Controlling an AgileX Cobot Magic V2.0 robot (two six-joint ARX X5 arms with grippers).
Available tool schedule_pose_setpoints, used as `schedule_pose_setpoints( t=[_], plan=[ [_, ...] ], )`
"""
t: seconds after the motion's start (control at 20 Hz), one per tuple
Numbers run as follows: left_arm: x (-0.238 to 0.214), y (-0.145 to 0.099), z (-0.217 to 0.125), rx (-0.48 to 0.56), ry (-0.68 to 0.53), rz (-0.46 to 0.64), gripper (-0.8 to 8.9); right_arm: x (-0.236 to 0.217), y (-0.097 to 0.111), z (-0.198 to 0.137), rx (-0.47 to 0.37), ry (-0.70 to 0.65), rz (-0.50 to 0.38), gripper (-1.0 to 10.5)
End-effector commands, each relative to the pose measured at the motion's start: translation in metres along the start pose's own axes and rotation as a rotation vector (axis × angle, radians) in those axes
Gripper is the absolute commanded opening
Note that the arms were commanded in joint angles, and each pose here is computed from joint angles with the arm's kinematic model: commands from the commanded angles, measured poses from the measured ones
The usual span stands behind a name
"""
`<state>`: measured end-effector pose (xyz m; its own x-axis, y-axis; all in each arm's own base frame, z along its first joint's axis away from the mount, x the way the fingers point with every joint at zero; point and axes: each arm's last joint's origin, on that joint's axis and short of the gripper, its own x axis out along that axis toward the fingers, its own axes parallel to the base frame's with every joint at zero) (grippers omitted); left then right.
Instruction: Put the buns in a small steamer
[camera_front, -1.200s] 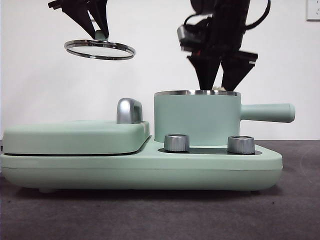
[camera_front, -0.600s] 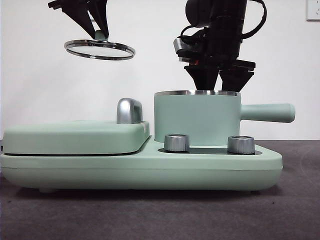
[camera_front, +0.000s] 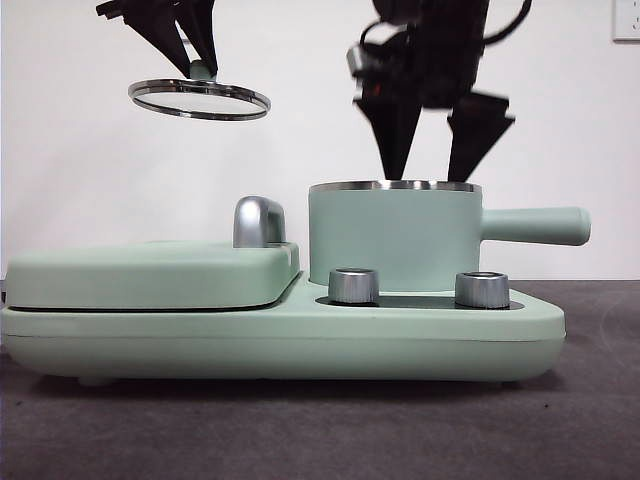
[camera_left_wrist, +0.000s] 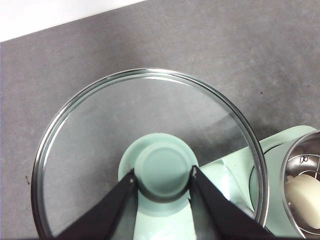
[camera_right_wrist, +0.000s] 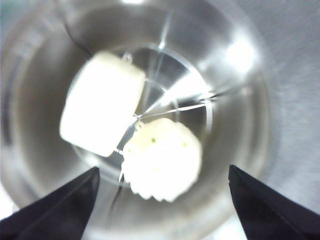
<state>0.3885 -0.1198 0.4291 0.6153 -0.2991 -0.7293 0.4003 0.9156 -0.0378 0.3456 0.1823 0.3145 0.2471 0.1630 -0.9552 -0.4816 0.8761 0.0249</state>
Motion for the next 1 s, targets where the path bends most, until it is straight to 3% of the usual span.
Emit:
schedule_pose_setpoints(
  t=[0.05, 0.2, 0.4, 0.7, 1.0],
  plan=[
    [-0.005, -0.005, 0.005, 0.012, -0.042, -0.013, 0.07, -0.019, 0.003, 0.000, -0.009, 0.004, 0.002, 4.1],
    [-0.004, -0.012, 0.005, 0.021, -0.038, -0.025, 0.07, -0.046, 0.004, -0.017, -0.005, 0.016, 0.003, 4.1],
    [-0.003, -0.027, 0.005, 0.047, -0.029, -0.051, 0.07, -0.092, 0.006, -0.058, -0.007, -0.063, -0.001, 4.1],
    [-0.002, -0.061, 0.004, 0.107, -0.025, -0.109, 0.07, -0.148, 0.009, -0.164, -0.015, -0.207, 0.002, 4.1],
    [-0.004, -0.105, -0.001, 0.187, -0.018, -0.185, 0.07, -0.163, 0.010, -0.270, 0.046, -0.529, 0.075, 4.1]
  ],
)
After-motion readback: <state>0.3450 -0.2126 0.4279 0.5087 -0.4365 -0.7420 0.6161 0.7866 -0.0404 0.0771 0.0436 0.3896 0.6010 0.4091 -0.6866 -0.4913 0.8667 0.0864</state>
